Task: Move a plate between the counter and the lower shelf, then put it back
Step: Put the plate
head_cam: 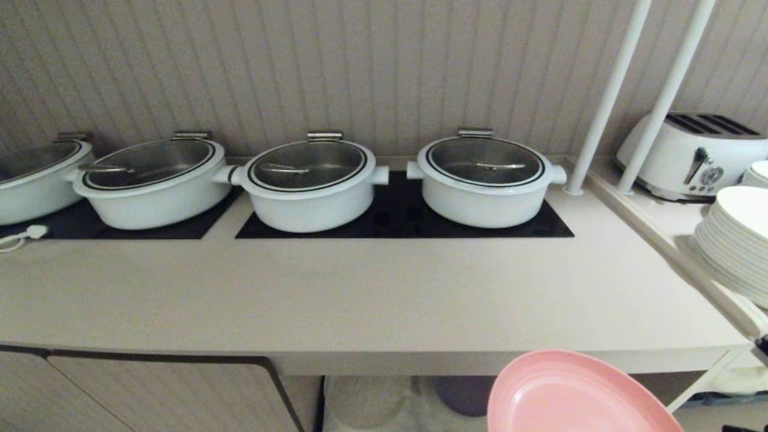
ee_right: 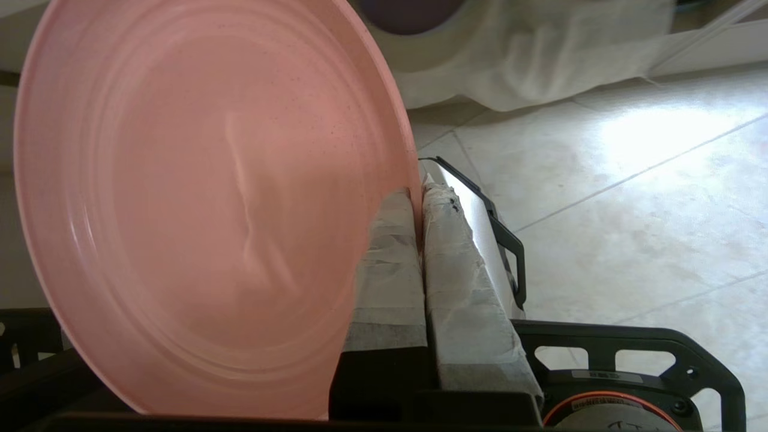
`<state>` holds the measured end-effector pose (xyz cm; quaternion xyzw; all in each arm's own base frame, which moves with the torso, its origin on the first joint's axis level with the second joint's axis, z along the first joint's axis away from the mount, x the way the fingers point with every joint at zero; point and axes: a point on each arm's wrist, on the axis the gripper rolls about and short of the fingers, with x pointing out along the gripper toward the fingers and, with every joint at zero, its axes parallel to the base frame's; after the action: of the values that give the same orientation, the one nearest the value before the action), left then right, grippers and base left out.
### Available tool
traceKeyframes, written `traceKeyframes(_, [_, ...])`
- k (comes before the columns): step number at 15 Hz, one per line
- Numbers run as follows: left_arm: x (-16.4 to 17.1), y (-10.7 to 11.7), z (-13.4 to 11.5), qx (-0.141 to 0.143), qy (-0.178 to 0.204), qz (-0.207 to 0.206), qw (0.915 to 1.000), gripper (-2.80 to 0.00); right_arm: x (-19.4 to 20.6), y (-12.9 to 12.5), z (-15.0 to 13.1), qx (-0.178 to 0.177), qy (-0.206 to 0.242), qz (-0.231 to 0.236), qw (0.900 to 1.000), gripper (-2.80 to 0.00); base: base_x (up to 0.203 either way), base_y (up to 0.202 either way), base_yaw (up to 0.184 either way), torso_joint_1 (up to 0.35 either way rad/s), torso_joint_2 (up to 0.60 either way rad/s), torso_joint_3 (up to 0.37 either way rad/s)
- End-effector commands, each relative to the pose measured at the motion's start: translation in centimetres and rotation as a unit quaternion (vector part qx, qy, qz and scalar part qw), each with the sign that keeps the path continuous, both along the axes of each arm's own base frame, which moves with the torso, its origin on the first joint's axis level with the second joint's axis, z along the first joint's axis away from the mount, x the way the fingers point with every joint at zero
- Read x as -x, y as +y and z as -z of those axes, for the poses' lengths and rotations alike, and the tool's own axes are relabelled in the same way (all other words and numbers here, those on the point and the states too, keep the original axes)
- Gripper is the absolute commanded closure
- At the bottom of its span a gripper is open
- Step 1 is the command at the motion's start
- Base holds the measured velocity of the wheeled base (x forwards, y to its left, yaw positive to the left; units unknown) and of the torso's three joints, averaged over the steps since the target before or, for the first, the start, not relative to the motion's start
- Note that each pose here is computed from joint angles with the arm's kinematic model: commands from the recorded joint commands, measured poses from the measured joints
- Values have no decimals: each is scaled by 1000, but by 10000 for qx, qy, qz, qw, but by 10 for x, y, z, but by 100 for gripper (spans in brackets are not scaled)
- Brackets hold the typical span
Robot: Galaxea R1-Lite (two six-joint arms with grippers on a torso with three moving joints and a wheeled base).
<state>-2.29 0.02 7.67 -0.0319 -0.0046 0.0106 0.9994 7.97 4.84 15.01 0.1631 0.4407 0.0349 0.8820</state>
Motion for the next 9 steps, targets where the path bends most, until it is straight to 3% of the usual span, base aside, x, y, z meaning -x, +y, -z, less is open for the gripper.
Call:
traceKeyframes(1, [0,0,0,3,4,-8,10000,0,0,0,0,3,22,17,10000,0,0,-192,2,-6,11,-2])
traceKeyframes(6, [0,0,0,3,-3,-8,10000,0,0,0,0,33,2,43,10000,0,0,-189,0,2,2,2])
traceKeyframes(9, [0,0,0,-5,-3,-15,10000,0,0,0,1,2,19,159,9999,0,0,-63,1,3,1,2])
